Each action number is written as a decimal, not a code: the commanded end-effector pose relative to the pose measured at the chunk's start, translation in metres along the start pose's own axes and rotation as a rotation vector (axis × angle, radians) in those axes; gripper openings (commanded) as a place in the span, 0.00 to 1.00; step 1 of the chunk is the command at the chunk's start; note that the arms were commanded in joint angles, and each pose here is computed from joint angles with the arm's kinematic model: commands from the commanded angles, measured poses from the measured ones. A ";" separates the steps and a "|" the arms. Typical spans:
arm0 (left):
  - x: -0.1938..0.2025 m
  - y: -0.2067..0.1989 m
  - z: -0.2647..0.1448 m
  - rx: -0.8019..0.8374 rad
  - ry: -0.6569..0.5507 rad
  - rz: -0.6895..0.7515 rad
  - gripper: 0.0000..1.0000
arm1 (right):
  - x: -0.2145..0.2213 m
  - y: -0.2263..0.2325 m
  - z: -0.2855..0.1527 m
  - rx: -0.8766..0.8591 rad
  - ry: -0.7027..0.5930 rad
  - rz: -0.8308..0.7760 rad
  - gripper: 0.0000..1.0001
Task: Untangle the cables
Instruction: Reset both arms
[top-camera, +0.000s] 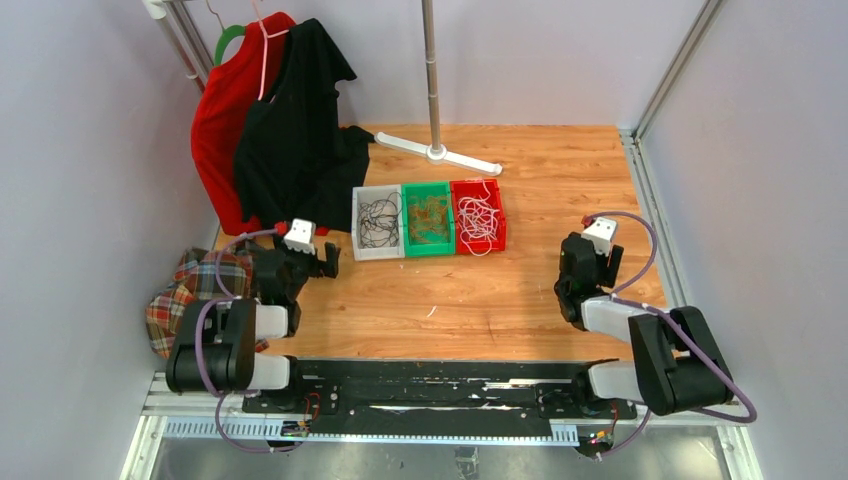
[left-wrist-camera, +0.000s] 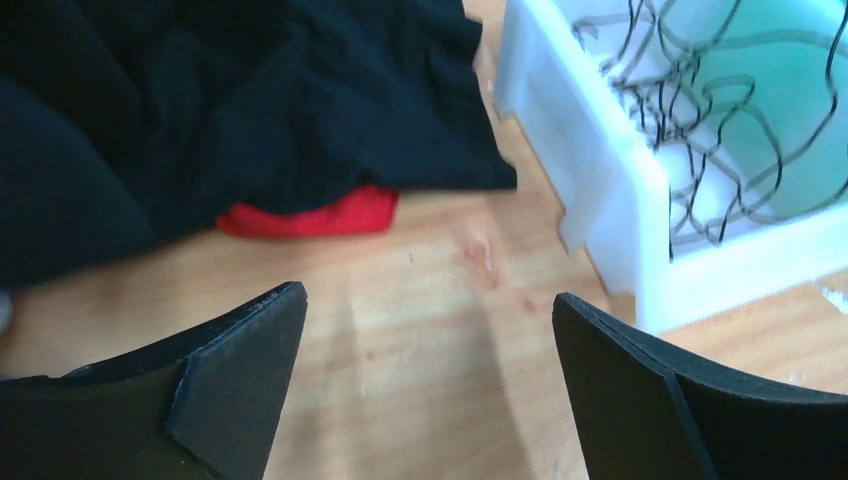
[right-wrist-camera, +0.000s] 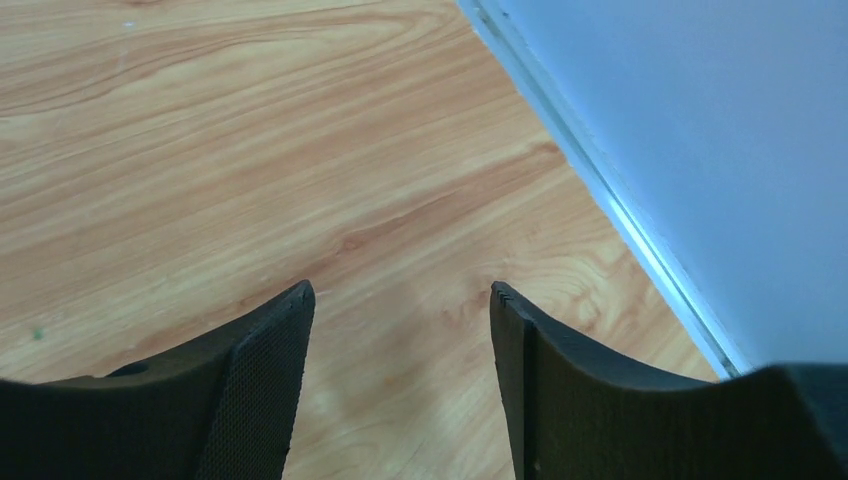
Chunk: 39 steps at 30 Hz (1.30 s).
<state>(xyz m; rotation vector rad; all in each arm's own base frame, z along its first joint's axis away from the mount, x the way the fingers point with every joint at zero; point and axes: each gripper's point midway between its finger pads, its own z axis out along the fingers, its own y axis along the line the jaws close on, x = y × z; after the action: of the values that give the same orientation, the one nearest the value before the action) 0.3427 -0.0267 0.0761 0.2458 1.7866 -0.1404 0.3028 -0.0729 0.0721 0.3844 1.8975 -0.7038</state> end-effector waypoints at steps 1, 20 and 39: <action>-0.040 0.009 -0.015 -0.080 -0.272 0.026 0.98 | -0.030 0.023 0.007 -0.145 -0.153 0.040 0.60; -0.031 0.015 0.006 -0.114 -0.140 0.011 0.98 | -0.021 0.051 0.010 -0.368 -0.177 0.017 0.72; -0.030 0.015 0.006 -0.114 -0.139 0.011 0.98 | -0.020 0.052 0.011 -0.370 -0.175 0.017 0.73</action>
<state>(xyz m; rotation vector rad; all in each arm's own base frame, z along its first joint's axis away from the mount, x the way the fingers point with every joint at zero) 0.3567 -0.0175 0.0975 0.1548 1.6778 -0.0656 0.3424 -0.0343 0.0619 0.0862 1.8482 -0.3493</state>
